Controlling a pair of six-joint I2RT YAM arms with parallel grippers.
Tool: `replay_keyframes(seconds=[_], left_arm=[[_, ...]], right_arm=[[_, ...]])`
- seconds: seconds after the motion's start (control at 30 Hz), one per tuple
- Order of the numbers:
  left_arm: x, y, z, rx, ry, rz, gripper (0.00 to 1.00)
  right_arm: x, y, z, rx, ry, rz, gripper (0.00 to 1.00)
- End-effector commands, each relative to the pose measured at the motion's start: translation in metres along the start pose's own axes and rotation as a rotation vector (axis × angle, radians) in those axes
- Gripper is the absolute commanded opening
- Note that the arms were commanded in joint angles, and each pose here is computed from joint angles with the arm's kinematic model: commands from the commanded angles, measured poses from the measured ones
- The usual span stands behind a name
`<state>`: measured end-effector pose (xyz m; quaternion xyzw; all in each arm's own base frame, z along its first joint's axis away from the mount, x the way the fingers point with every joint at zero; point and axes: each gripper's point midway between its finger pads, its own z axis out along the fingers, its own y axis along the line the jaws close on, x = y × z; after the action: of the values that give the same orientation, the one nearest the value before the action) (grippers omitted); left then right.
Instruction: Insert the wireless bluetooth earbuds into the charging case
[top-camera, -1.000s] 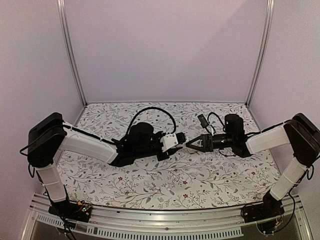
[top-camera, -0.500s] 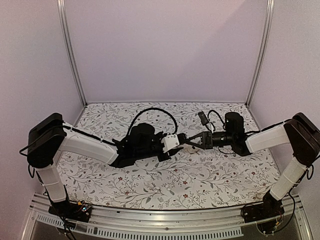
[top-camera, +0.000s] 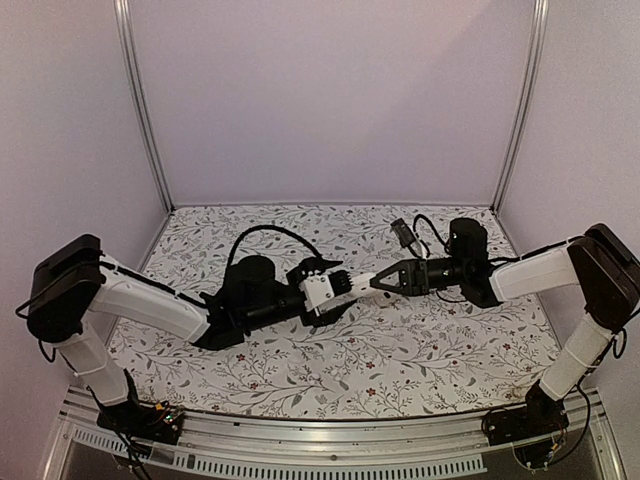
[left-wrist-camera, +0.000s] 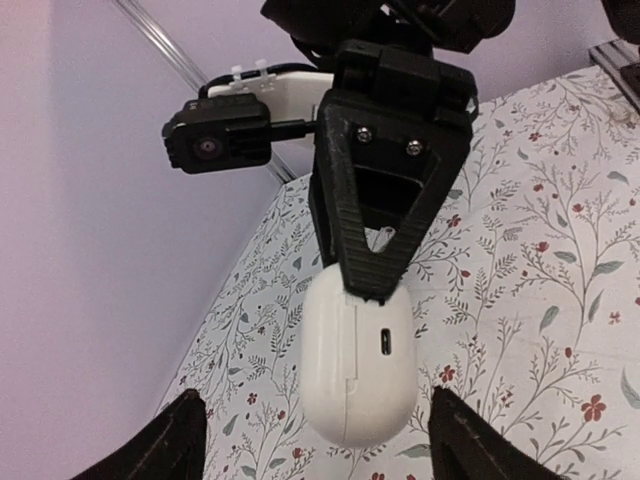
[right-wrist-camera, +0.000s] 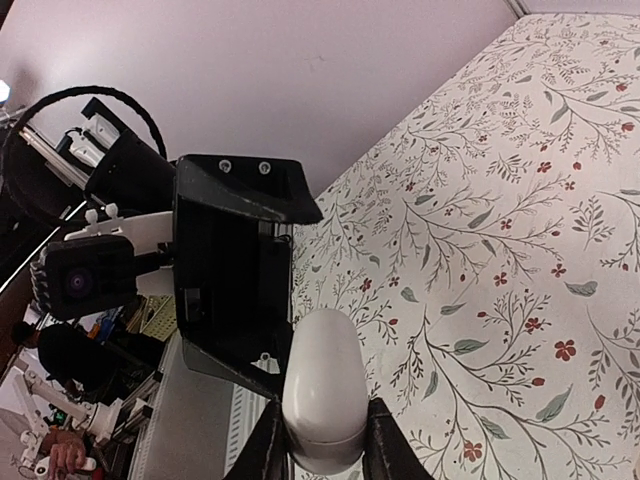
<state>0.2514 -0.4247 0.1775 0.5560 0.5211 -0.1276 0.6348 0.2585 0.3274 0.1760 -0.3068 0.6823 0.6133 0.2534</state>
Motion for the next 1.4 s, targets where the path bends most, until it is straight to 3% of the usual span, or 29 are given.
replay_keyframes(seconds=[0.0, 0.13, 0.37, 0.5, 0.73, 0.93, 1.07, 1.2, 1.3, 1.37], left_arm=[[-0.048, 0.002, -0.031, -0.045, -0.221, 0.086, 0.85], [-0.066, -0.001, -0.046, -0.032, -0.291, 0.138, 0.91], [-0.101, 0.004, -0.061, -0.086, -0.384, 0.222, 0.84], [-0.121, -0.001, -0.061, -0.078, -0.434, 0.252, 0.83], [-0.131, -0.01, -0.053, -0.056, -0.473, 0.28, 0.82], [-0.135, -0.014, -0.046, -0.039, -0.494, 0.275, 0.74], [-0.134, -0.014, -0.036, -0.019, -0.468, 0.233, 0.69], [-0.123, -0.008, -0.02, -0.012, -0.351, 0.177, 0.68], [-0.113, -0.001, -0.021, -0.005, -0.263, 0.132, 0.67], [-0.1, 0.009, -0.023, -0.031, -0.166, 0.093, 0.67]], right_arm=[[-0.015, 0.042, -0.005, -0.146, 0.002, -0.096, 0.06], [-0.02, 0.073, -0.014, -0.256, -0.001, -0.144, 0.06], [-0.026, 0.119, -0.03, -0.414, -0.027, -0.206, 0.07], [-0.023, 0.119, -0.028, -0.451, -0.008, -0.116, 0.06], [-0.021, 0.122, -0.025, -0.459, -0.014, -0.12, 0.07], [-0.02, 0.131, -0.025, -0.474, -0.009, -0.141, 0.07], [-0.021, 0.131, -0.025, -0.467, -0.01, -0.132, 0.07], [-0.025, 0.116, -0.018, -0.404, -0.007, -0.055, 0.07], [-0.031, 0.089, -0.007, -0.259, -0.02, 0.014, 0.06], [-0.038, 0.067, -0.004, -0.094, -0.041, -0.02, 0.06]])
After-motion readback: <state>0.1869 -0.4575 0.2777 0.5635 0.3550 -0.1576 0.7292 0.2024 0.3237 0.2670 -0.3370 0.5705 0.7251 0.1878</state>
